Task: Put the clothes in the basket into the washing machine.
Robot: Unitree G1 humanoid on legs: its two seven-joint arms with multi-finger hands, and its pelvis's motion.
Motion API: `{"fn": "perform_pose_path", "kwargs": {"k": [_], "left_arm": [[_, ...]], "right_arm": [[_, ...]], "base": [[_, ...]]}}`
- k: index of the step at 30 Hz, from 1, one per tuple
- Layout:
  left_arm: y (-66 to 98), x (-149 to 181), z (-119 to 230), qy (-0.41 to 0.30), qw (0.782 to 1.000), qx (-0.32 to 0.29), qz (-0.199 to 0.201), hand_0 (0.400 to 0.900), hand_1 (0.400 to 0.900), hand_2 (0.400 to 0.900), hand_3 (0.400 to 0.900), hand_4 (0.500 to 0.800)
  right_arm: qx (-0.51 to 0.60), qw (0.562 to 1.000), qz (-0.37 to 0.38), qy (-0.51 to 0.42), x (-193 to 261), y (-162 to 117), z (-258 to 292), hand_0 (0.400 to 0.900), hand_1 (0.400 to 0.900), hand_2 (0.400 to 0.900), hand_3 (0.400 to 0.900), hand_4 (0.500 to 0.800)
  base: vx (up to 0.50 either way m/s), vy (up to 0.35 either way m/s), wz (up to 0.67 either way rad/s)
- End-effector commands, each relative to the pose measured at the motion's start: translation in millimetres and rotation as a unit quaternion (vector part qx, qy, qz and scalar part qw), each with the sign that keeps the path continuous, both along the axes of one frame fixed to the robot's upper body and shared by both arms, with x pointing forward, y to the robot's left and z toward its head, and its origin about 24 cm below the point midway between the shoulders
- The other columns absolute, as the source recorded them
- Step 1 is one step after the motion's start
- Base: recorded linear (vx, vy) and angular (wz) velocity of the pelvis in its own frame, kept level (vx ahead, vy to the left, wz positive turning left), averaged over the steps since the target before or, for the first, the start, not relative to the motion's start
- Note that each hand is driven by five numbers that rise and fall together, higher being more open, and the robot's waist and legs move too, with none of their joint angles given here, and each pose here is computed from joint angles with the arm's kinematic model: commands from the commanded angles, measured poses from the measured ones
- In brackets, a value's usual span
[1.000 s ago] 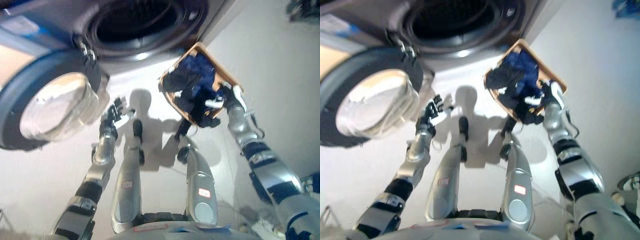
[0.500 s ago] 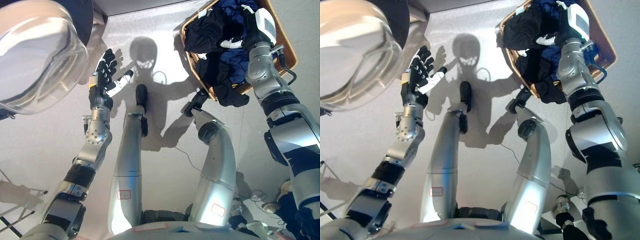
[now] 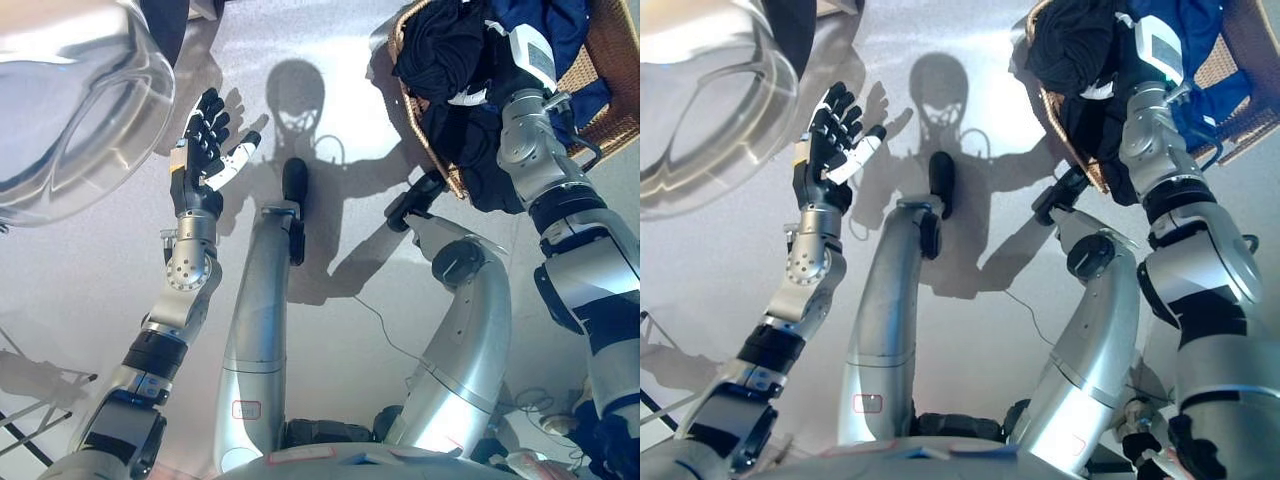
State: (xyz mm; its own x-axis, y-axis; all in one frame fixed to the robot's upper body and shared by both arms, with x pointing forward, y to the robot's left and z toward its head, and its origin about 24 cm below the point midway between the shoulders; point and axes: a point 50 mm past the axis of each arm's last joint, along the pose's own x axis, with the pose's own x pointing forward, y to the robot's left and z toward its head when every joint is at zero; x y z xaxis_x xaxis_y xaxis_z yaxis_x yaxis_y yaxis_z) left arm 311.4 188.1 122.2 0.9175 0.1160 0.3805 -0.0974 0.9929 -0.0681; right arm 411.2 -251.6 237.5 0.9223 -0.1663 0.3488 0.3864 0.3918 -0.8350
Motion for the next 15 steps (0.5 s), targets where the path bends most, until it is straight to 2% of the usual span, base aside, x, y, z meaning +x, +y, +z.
{"fn": "perform_pose_path", "kwargs": {"k": [1, 5, 6, 7, 8, 9, 15], "left_arm": [[-8.3, -19, -1, -0.037, 0.998, -0.038, -0.016, 0.9, 0.9, 0.9, 0.9, 0.8], [-12.1, -16, 4, -0.047, 0.998, -0.034, -0.021, 0.9, 0.9, 0.9, 0.9, 0.8], [-12.9, -16, 6, -0.05, 0.998, -0.035, -0.023, 0.9, 0.9, 0.9, 0.9, 0.8], [-13.4, -16, 6, -0.051, 0.998, -0.034, -0.025, 0.9, 0.9, 0.9, 0.9, 0.8], [-13.3, -16, 6, -0.051, 0.998, -0.035, -0.025, 0.9, 0.9, 0.9, 0.9, 0.8], [-13.3, -17, 5, -0.049, 0.998, -0.035, -0.026, 0.9, 0.9, 0.9, 0.9, 0.8], [-4.9, -18, 0, -0.04, 0.998, -0.049, -0.008, 0.9, 0.9, 0.9, 0.9, 0.8]], "right_arm": [[-0.056, 0.998, 0.011, 0.015, 3, 12, -13, 0.9, 0.9, 0.9, 0.9, 0.8], [-0.062, 0.998, -0.013, 0.01, 4, 10, -10, 0.9, 0.9, 0.9, 0.9, 0.8], [-0.064, 0.998, -0.014, 0.023, 4, 11, -15, 0.865, 0.865, 0.865, 0.865, 0.779], [-0.067, 0.997, -0.013, 0.028, 5, 12, -16, 0.567, 0.567, 0.567, 0.567, 0.6], [-0.067, 0.997, -0.01, 0.031, 5, 13, -18, 0.469, 0.469, 0.469, 0.469, 0.541], [-0.066, 0.997, -0.009, 0.037, 5, 13, -21, 0.4, 0.4, 0.4, 0.4, 0.5], [-0.051, 0.998, -0.017, 0.037, 3, 8, -27, 0.4, 0.4, 0.4, 0.4, 0.5]], "base": [[0.0, 0.0, 0.0], [-0.01, 0.006, 0.03], [-0.007, 0.0, 0.03], [-0.002, -0.005, 0.05], [0.004, -0.005, 0.05], [0.007, -0.006, 0.05], [0.0, -0.006, 0.03]]}}
